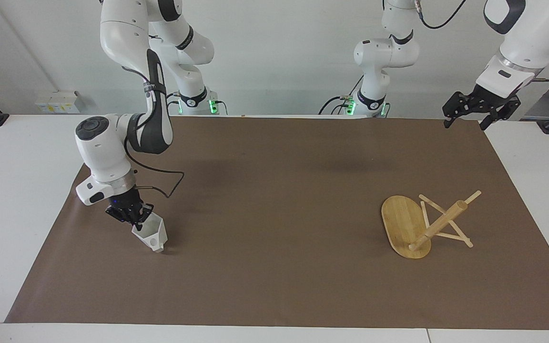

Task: Hang cup on rack
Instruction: 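Close the right gripper on the white cup's rim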

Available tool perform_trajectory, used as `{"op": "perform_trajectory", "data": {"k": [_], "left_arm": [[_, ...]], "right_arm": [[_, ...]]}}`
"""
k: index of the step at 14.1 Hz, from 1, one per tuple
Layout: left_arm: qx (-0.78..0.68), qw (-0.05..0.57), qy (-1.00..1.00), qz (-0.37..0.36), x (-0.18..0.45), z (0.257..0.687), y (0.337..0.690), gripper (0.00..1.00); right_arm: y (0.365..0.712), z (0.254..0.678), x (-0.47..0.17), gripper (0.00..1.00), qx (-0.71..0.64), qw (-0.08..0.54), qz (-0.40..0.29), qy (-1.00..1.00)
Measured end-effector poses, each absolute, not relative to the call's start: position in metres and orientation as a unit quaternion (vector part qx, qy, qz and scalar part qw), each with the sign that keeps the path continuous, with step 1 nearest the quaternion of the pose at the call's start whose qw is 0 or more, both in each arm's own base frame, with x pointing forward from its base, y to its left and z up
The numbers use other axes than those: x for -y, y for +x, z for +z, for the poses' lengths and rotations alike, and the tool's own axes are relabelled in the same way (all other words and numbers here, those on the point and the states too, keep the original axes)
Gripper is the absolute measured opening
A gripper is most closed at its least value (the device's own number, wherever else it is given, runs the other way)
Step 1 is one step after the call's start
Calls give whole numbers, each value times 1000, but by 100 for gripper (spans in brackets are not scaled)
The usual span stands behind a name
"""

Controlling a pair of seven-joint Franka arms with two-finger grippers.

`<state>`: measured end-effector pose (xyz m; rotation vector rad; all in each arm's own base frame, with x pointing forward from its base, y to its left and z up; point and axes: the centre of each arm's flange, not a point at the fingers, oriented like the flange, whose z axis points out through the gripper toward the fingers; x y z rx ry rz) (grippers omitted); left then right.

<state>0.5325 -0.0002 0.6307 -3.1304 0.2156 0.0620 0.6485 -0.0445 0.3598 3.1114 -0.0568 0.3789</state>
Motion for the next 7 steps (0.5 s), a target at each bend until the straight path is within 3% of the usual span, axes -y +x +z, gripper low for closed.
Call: {"op": "perform_trajectory", "data": {"k": [4, 7], "left_arm": [[-69, 2, -997, 20, 0, 631, 532, 100], [-69, 2, -997, 20, 0, 631, 532, 100]], "right_arm": [[649, 368, 36, 4, 11, -1, 96, 995], [652, 405, -4, 4, -20, -14, 73, 997]]}}
